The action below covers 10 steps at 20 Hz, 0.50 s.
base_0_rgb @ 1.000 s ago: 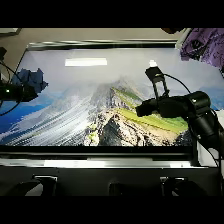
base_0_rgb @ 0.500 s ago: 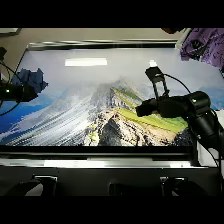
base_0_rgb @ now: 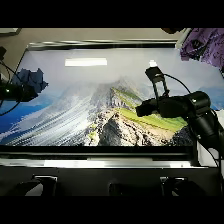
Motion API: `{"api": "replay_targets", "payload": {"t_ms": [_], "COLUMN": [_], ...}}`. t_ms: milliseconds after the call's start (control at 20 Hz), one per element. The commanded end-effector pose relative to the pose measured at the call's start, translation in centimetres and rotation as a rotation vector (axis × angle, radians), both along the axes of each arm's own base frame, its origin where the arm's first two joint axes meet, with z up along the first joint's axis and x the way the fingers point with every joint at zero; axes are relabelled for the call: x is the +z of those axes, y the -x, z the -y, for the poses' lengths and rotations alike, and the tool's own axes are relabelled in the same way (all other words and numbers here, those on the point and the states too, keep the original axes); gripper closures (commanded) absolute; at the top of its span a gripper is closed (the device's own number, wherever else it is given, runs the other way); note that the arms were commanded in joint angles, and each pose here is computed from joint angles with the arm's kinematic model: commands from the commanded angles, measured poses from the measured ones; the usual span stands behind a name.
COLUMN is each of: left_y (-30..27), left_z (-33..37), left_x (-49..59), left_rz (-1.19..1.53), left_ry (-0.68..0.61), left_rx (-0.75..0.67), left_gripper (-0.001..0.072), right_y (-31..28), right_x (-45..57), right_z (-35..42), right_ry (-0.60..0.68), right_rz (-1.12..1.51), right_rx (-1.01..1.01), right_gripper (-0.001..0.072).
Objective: Fold the clothes and pants, and hang the long-sleeved shirts on hangers.
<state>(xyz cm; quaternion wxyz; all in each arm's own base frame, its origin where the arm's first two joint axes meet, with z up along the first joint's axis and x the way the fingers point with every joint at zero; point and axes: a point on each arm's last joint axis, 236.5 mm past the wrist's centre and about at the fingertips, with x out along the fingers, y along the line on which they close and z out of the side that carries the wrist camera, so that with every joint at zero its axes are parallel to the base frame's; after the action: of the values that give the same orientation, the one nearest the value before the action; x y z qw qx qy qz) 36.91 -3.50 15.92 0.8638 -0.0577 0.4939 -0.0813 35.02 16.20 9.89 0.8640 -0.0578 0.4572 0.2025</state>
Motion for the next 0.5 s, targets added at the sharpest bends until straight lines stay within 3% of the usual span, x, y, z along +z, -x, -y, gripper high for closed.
{"api": "replay_targets", "payload": {"t_ms": [0,50,100,150,200,300,450], "left_y": [-0.6,-0.4,-0.5,-0.8,-1.0,-2.3,-7.8], "left_z": [-0.1,-0.1,-0.2,-1.5,-3.5,-9.3,-17.4], "left_x": [0.2,0.2,0.0,-0.5,-1.4,-3.7,-6.5], "left_rz": [0.024,0.017,0.014,-0.003,-0.034,-0.067,0.019], "left_ry": [-0.002,-0.001,-0.003,-0.013,-0.05,-0.196,-0.204], "left_rx": [0.007,0.005,0.013,0.1,0.208,0.335,0.52], "left_gripper": [0.0688,0.0683,0.053,0.0121,-0.0013,-0.0013,-0.0013], "right_y": [0.0,0.0,0.0,0.0,0.0,0.0,0.0], "right_x": [0.1,0.1,0.1,0.1,0.1,0.1,0.1], "right_z": [-0.1,-0.1,0.0,0.0,-0.1,0.0,0.0], "right_ry": [-0.001,-0.001,-0.001,-0.001,-0.001,-0.001,-0.001], "right_rz": [0.002,0.002,0.002,0.002,0.002,0.002,0.002], "right_rx": [0.001,0.001,0.001,0.001,0.001,0.001,0.001], "right_gripper": [0.0682,0.0682,0.0682,0.0682,0.0682,0.0682,0.0682]}}
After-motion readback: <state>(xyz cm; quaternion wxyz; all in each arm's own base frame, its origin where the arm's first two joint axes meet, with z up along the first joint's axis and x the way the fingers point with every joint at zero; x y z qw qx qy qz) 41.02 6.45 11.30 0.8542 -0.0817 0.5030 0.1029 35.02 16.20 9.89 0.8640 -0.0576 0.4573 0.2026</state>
